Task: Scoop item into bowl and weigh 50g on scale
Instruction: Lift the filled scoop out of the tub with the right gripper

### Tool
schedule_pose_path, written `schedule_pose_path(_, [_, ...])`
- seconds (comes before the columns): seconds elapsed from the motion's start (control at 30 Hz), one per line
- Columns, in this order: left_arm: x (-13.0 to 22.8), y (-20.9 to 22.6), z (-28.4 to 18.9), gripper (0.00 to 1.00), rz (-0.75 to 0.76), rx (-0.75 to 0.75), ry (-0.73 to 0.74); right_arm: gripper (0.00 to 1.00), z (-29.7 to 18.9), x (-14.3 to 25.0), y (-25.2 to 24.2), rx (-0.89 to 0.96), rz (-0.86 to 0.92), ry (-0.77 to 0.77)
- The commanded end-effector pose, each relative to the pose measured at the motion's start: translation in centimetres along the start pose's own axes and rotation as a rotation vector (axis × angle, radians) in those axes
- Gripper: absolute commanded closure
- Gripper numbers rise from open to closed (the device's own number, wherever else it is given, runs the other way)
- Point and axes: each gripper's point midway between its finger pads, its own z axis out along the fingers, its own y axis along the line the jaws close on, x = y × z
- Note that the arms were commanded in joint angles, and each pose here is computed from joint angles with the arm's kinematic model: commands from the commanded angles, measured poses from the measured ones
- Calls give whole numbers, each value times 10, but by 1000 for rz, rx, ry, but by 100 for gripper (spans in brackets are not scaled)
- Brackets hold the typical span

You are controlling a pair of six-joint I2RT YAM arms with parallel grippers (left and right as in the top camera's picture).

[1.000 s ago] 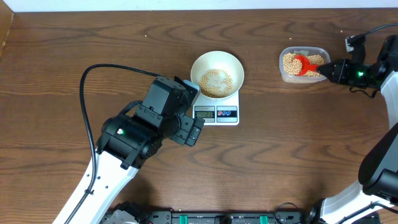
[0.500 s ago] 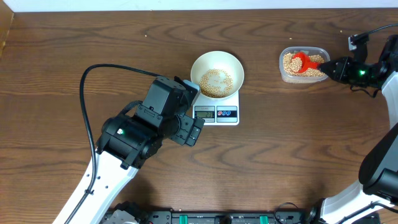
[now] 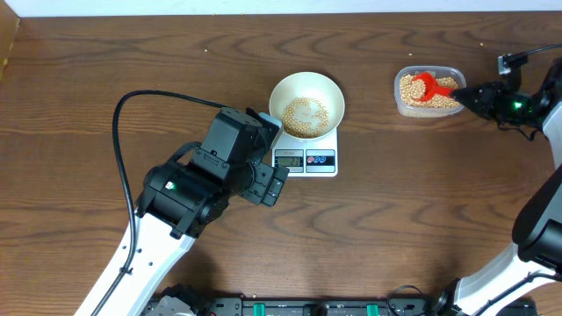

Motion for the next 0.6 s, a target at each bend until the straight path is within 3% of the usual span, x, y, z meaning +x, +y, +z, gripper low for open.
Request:
schedule_pose_path(0.0, [-7,1,-5,8,2,-1,-18,99,-6,-2,7,-72,26,-15])
schedule_pose_path(0.57, [-7,1,-5,8,2,-1,-18,99,-20,-17,26,-221,-14,-73])
